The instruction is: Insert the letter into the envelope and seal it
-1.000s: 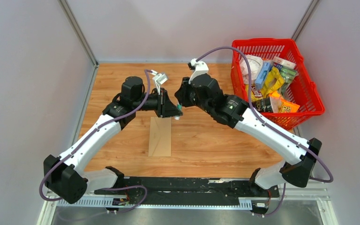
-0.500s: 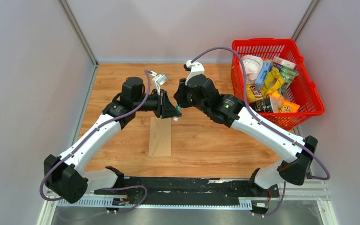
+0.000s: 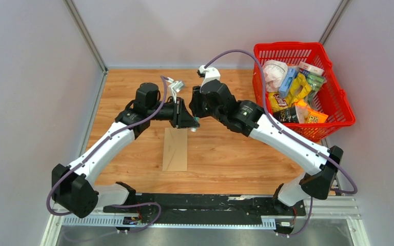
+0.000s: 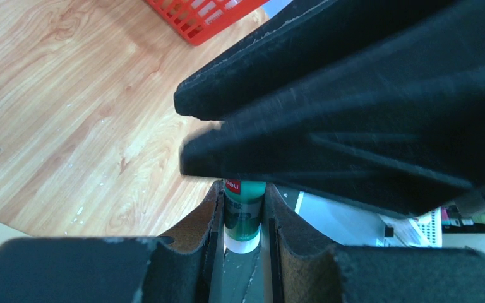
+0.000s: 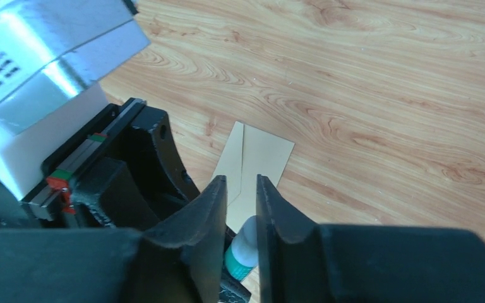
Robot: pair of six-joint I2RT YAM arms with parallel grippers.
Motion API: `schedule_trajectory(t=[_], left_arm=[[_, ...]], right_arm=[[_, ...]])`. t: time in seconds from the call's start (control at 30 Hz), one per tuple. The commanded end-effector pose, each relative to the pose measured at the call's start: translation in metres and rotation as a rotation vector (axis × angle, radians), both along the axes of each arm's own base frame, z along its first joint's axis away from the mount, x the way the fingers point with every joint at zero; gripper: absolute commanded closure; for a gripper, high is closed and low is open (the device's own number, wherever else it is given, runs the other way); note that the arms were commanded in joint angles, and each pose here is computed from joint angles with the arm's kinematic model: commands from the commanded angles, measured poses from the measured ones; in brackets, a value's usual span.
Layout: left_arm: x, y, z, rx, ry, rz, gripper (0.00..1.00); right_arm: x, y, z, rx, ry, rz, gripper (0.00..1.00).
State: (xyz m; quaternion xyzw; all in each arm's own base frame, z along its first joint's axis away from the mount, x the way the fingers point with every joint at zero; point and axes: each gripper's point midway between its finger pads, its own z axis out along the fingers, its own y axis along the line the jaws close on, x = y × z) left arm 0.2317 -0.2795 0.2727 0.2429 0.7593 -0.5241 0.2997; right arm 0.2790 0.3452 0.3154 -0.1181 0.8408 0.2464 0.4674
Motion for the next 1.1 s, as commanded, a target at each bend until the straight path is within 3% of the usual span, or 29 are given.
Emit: schedule_trajectory(t=[0.0,0.2,0.3,0.43,0.57,0.7,1.07], left_arm=[[0.035,-0.007,0.048,-0.109,-0.184,0.038,1.00],[0.018,-0.028,-0.021,0.012,-0.018,-0.028,1.00],[0.032,-0.032,-0.069,0.126,0.100,0.031,1.00],[0.057,-0.026,-0.139,0.360,0.262,0.170,1.00],[0.076,-0.022,-0.193,0.629,0.256,0.263,0.97],[0.084,-0.023,-0.223,0.799,0.194,0.309,0.94],[0.075,-0.027,-0.259,1.048,0.079,0.300,0.80]], right_arm=[[-0.038,0.008,-0.035,-0.109,0.143,0.114,0.65],[0.040,-0.042,0.021,0.004,0.031,-0.125,0.41],[0.062,-0.080,0.049,0.056,-0.025,-0.237,0.39],[0.061,-0.116,0.060,0.082,-0.068,-0.313,0.37],[0.047,-0.131,0.041,0.070,-0.049,-0.315,0.36],[0.035,-0.143,0.032,0.060,-0.042,-0.319,0.36],[0.019,-0.149,0.010,0.040,0.005,-0.294,0.36]])
